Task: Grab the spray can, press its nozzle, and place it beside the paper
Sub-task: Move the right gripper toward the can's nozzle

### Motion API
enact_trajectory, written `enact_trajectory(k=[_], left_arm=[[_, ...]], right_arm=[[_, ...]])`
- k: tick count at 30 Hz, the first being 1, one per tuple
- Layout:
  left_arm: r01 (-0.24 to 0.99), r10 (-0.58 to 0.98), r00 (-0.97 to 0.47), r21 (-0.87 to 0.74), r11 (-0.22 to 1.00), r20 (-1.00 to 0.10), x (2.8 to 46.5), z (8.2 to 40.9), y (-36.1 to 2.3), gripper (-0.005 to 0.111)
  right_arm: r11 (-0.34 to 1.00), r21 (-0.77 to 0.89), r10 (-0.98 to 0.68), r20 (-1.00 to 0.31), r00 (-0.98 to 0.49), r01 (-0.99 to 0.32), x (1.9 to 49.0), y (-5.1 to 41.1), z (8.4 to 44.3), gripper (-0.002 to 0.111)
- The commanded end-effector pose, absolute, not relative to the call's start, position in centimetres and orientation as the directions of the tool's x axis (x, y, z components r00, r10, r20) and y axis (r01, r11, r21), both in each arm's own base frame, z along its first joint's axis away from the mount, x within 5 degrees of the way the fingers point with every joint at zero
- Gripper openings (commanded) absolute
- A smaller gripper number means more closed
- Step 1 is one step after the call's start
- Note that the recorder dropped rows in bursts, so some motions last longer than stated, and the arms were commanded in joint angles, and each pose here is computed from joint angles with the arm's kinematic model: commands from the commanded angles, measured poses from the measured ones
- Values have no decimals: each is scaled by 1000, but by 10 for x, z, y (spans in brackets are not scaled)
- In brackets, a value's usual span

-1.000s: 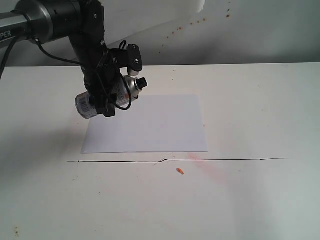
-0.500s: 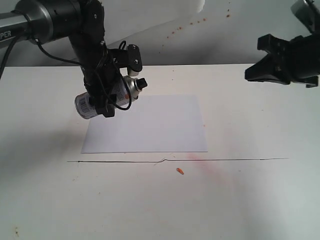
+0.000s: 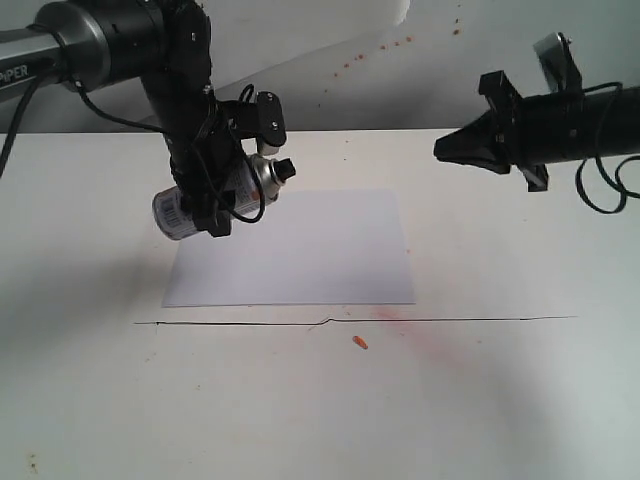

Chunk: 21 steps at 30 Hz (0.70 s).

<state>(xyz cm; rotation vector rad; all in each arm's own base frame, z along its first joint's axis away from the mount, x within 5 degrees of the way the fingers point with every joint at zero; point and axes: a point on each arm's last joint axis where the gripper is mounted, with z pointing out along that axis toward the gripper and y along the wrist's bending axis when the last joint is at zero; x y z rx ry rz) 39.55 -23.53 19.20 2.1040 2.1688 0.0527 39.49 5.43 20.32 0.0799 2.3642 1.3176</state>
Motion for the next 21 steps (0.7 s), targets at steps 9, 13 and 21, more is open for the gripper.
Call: enact_trajectory(k=[9,13,21], left_arm=[[995,999,-21,92,25,-47,401,170,-239,0],[995,999,-19,94,23,-41,402,169,-238,0],[994,999,-18,105,23,-46,403,169,-239,0]], right_arm=[[544,800,54,-335,-941,-254,435,121,218,0],[513,822,21,-302,-953,-249,445,139,211,0],[490,844,-26,-236,-971,-219,449,163,189,0]])
